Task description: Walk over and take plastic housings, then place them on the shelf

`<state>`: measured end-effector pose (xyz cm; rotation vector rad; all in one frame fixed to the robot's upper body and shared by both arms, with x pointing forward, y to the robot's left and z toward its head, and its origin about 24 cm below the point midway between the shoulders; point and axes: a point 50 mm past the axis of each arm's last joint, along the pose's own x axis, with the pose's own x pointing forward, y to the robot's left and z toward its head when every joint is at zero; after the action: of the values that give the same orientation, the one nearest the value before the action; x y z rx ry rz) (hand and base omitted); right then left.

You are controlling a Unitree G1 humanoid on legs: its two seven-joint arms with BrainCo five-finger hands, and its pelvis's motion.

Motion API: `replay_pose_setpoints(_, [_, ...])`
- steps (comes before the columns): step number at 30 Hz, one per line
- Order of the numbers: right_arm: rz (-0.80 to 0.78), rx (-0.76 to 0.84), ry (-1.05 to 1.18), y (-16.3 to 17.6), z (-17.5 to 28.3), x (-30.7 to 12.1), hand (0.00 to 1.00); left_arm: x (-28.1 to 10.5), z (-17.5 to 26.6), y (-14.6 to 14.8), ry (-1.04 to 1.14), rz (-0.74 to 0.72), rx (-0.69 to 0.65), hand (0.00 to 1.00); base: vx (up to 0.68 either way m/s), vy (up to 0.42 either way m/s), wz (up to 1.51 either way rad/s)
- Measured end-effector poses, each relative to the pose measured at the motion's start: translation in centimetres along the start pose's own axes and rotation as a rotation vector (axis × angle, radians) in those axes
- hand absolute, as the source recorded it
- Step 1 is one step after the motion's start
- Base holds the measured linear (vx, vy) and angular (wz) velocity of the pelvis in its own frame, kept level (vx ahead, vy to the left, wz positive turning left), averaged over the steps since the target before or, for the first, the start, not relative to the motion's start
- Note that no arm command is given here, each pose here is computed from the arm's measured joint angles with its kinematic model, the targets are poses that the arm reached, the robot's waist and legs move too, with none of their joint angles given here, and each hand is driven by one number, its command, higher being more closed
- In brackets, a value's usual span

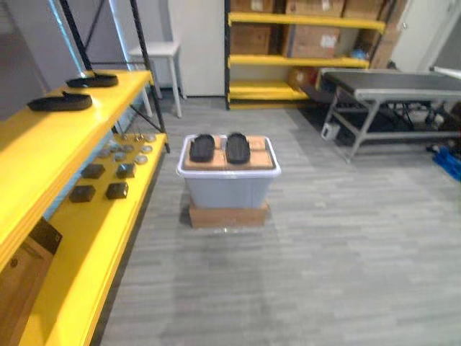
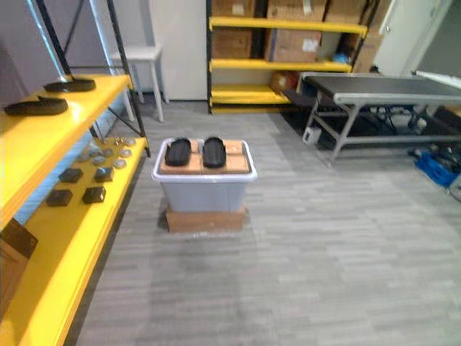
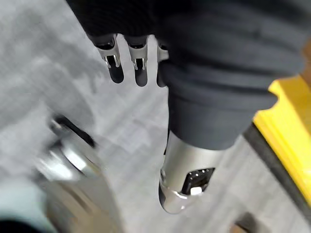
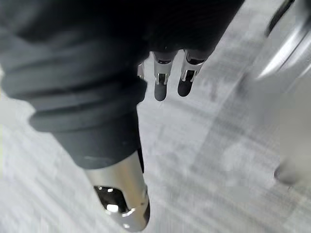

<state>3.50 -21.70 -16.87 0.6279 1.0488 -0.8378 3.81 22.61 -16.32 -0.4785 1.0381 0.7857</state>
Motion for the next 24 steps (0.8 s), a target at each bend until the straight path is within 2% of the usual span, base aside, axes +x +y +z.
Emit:
replay_pose_setpoints(4, [-0.041, 0.025, 0.039, -1.4, -1.3, -0.4, 0.00, 0.4, 1.1, -2.2, -0.021, -0.055, -0.012, 0.00, 0.69, -0.106, 0.77])
replay_pose_setpoints(7, [-0.057, 0.027, 0.051, -1.9, -1.6, -0.5, 0.00, 0.5, 1.6, -2.8, -0.033, -0.066, -0.014, 0.00, 0.67, -0.297, 0.64])
replay_pose_setpoints(9, [-0.066, 0.011, 0.016, -2.4, -0.1, -0.3, 0.00, 0.3, 0.5, -3.8, -0.004, -0.086, -0.045, 0.00, 0.79, -0.340, 0.17])
replay_pose_setpoints(12, [-0.030, 0.023, -0.037, -1.3, 1.5, 0.0, 0.00, 0.3, 0.4, -3.4, -0.001, -0.053, -0.149, 0.00, 0.63, -0.221, 0.07])
replay_pose_setpoints(14, [-0.019, 0.049, -0.025, -0.5, 1.5, 0.2, 0.00, 0.3, 0.6, -1.3, -0.021, 0.021, -0.259, 0.00, 0.56, -0.047, -0.12])
replay_pose_setpoints(18, [0.047, -0.034, -0.046, 1.8, 2.7, 0.6, 0.00, -0.3, -1.6, 0.7, 0.042, 0.067, -0.232, 0.00, 0.59, 0.024, -0.22])
replay_pose_setpoints(21, [0.100, -0.119, -0.151, 4.3, 5.9, 0.7, 0.00, -0.9, -3.5, 1.0, 0.104, 0.066, -0.173, 0.00, 0.55, 0.211, -0.38])
replay_pose_setpoints(22, [0.135, -0.180, -0.180, 5.5, 6.0, 0.4, 0.00, -0.9, -3.3, 1.6, 0.101, 0.074, -0.134, 0.00, 0.52, 0.236, -0.24])
replay_pose_setpoints(23, [0.161, -0.214, -0.210, 6.3, 6.4, 0.2, 0.00, -0.8, -3.0, 1.5, 0.089, 0.067, -0.111, 0.00, 0.50, 0.181, 0.07])
replay_pose_setpoints(24, [0.222, -0.280, -0.299, 8.4, 8.0, -0.5, 0.00, -0.3, -1.7, 0.9, 0.054, 0.040, -0.057, 0.00, 0.30, 0.088, 0.31])
